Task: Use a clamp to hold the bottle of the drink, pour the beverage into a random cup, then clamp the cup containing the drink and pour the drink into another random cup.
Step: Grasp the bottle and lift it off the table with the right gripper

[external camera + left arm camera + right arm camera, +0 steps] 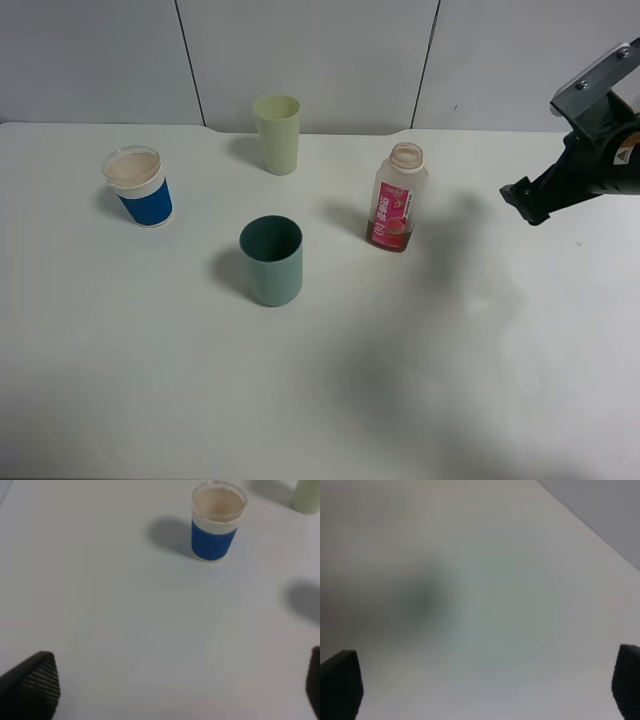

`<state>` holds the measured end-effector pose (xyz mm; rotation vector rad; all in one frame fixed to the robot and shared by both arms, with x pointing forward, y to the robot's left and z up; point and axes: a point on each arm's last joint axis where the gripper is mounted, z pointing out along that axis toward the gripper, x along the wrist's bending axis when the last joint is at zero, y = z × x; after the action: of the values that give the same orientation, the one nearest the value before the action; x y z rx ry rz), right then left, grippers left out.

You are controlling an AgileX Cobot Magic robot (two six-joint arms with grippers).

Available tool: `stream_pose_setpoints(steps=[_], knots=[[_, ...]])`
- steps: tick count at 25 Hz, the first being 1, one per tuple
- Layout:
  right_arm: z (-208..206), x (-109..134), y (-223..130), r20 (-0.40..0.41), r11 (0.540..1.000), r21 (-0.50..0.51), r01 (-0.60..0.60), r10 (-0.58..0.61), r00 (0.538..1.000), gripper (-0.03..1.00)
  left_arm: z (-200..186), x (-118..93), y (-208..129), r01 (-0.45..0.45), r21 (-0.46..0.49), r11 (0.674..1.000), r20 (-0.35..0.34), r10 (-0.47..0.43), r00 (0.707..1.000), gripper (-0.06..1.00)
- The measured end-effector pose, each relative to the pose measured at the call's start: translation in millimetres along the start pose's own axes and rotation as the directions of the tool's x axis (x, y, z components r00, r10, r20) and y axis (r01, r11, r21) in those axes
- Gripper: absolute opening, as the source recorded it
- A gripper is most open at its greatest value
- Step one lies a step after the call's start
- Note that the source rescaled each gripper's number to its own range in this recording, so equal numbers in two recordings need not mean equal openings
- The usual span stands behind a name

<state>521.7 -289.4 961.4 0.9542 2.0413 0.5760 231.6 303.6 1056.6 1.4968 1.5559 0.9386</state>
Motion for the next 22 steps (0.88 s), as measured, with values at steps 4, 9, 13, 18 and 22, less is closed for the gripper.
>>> stream_pose_setpoints(steps=[4,9,13,18,22], knots=[[1,3,5,-0.004,0.997,-0.031,-0.069,0.069,0.998,1.00,0,0,0,0.000,0.000,1.000,0.000,0.000,1.000,1.00],[6,10,4,-0.039,0.991,-0.021,-0.131,0.131,0.991,1.00,0,0,0,0.000,0.000,1.000,0.000,0.000,1.000,1.00],[7,20,9,-0.083,0.991,-0.030,-0.134,0.131,0.988,0.94,0,0,0,0.000,0.000,1.000,0.000,0.000,1.000,1.00],[7,27,12,-0.111,0.990,-0.032,-0.136,0.132,0.985,0.86,0,0,0,0.000,0.000,1.000,0.000,0.000,1.000,1.00],[7,29,12,-0.129,0.991,-0.022,-0.132,0.128,0.983,0.85,0,0,0,0.000,0.000,1.000,0.000,0.000,1.000,1.00]])
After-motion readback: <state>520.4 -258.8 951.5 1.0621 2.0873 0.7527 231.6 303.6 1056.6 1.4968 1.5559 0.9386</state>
